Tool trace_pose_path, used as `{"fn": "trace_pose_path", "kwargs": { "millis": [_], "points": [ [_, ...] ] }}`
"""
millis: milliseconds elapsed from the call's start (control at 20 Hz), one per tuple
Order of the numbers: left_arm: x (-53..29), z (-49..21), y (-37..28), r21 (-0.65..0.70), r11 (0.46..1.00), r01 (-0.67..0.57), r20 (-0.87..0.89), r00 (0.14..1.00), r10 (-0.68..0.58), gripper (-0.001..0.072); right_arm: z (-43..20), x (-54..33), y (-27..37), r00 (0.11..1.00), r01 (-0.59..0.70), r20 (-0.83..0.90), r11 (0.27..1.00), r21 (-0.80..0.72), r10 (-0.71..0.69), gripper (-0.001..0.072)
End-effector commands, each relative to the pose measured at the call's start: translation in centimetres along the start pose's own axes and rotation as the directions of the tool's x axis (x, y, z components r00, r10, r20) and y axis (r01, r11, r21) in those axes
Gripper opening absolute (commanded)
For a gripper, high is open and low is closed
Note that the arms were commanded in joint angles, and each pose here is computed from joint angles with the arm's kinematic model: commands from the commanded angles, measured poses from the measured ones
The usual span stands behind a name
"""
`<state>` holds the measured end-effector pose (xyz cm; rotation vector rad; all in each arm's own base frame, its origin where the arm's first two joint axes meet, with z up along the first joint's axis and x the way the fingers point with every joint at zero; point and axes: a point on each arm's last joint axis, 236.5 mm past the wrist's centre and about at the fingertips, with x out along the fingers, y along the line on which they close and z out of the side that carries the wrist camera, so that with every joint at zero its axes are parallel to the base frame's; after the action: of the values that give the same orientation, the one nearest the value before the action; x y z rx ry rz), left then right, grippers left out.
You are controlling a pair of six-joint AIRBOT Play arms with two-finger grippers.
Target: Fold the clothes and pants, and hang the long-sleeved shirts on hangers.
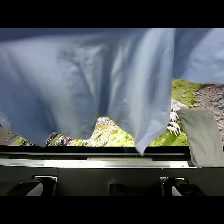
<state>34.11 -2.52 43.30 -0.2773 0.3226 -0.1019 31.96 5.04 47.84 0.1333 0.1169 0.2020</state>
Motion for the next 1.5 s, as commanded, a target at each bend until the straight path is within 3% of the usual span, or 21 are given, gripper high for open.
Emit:
{"fn": "trace_pose_path", "kwargs": {
  "millis": [0, 150, 350, 600, 850, 900, 950, 1000, 1050, 1100, 1300, 1450],
  "points": [
    [5.4, -5.0, 2.7, -0.044, 0.997, -0.058, -0.179, 0.983, 0.050, 0.0019, -5.0, 9.0, -2.1, 0.988, 0.017, -0.153, 0.997, 0.078, -0.004, 0.0034],
    [14.2, -11.6, 6.7, -0.065, 0.989, -0.132, -0.354, 0.930, 0.100, 0.0019, -14.1, 19.9, -3.3, 0.938, 0.002, -0.339, 0.981, 0.196, 0.066, 0.0035],
    [25.6, -19.7, 11.7, -0.095, 0.975, -0.198, -0.457, 0.879, 0.134, 0.0021, -27.9, 29.5, -4.3, 0.835, 0.045, -0.522, 0.925, 0.377, 0.173, 0.0035],
    [34.1, -30.1, 16.1, -0.119, 0.958, -0.261, -0.567, 0.810, 0.151, 0.0021, -40.4, 33.1, -2.6, 0.700, 0.099, -0.673, 0.901, 0.422, 0.239, 0.0035],
    [35.3, -33.5, 16.4, -0.161, 0.948, -0.274, -0.622, 0.774, 0.118, 0.0032, -45.3, 32.4, -0.1, 0.597, 0.112, -0.752, 0.899, 0.423, 0.279, 0.0051],
    [34.9, -33.3, 16.3, -0.168, 0.947, -0.276, -0.633, 0.766, 0.111, 0.0089, -45.3, 32.0, 0.2, 0.583, 0.111, -0.758, 0.895, 0.431, 0.293, 0.0139],
    [34.3, -32.7, 16.3, -0.169, 0.946, -0.277, -0.647, 0.755, 0.106, 0.0235, -45.1, 31.5, 0.5, 0.568, 0.110, -0.763, 0.891, 0.441, 0.308, 0.0228],
    [33.4, -31.9, 16.4, -0.173, 0.944, -0.282, -0.664, 0.741, 0.099, 0.0473, -44.7, 30.7, 0.5, 0.551, 0.105, -0.773, 0.892, 0.439, 0.315, 0.0292],
    [32.3, -30.9, 16.9, -0.172, 0.942, -0.287, -0.681, 0.726, 0.096, 0.0597, -43.9, 29.7, 0.3, 0.531, 0.092, -0.784, 0.898, 0.430, 0.321, 0.0322],
    [30.7, -29.8, 17.4, -0.158, 0.948, -0.278, -0.702, 0.706, 0.091, 0.0606, -43.0, 28.4, -0.1, 0.509, 0.075, -0.796, 0.905, 0.419, 0.326, 0.0374],
    [22.5, -25.9, 20.8, -0.115, 0.948, -0.296, -0.755, 0.646, 0.110, 0.0604, -39.0, 21.0, -5.2, 0.392, -0.042, -0.880, 0.961, 0.275, 0.269, 0.0387],
    [17.1, -24.6, 22.5, -0.203, 0.915, -0.347, -0.743, 0.664, 0.087, 0.0604, -38.3, 16.3, -7.8, 0.382, 0.006, -0.850, 0.919, 0.394, 0.362, 0.0387]
  ]
}}
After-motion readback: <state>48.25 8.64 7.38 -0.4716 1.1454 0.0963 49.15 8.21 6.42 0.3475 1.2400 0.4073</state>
